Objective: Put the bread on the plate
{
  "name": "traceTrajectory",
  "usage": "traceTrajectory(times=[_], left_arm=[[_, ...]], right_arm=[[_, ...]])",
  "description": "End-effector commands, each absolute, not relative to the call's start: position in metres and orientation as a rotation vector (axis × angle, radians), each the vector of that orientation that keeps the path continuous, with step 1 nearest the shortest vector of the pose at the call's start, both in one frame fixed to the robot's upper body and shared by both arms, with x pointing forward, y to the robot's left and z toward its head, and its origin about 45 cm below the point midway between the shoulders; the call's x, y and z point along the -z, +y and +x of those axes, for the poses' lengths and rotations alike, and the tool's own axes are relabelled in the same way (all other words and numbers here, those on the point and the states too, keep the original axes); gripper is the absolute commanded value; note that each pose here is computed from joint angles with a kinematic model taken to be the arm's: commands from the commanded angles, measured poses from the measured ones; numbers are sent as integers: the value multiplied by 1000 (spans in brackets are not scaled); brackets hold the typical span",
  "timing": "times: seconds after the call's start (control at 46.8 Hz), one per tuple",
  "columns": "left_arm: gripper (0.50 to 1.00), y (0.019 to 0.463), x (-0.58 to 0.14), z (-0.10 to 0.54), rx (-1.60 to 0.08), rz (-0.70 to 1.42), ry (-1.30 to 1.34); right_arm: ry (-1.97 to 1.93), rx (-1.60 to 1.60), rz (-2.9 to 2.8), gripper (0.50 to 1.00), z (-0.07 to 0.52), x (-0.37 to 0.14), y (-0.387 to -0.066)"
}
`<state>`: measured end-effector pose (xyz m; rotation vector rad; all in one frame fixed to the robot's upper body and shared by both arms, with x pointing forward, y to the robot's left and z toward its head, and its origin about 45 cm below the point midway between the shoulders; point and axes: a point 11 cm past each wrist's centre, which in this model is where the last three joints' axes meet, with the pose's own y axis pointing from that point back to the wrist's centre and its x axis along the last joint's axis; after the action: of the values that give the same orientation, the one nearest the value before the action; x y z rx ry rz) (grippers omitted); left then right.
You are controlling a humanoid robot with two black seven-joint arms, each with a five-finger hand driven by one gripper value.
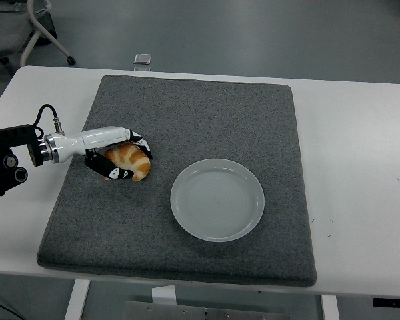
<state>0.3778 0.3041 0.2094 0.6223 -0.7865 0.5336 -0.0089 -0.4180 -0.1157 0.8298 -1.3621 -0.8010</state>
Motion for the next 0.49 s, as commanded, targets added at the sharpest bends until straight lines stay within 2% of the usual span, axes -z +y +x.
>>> traceTrajectory(times=[0.0,0.235,0.47], left_arm=[[500,304,-216,381,-539,618,-806],[500,305,-221,382,-535,614,-823],[500,329,-234,385,-581,644,-837]], right_arm=[[-1362,801,830,930,-9,116,-418],[-1362,801,830,930,-9,116,-418],[-1362,801,830,930,-9,116,-418]])
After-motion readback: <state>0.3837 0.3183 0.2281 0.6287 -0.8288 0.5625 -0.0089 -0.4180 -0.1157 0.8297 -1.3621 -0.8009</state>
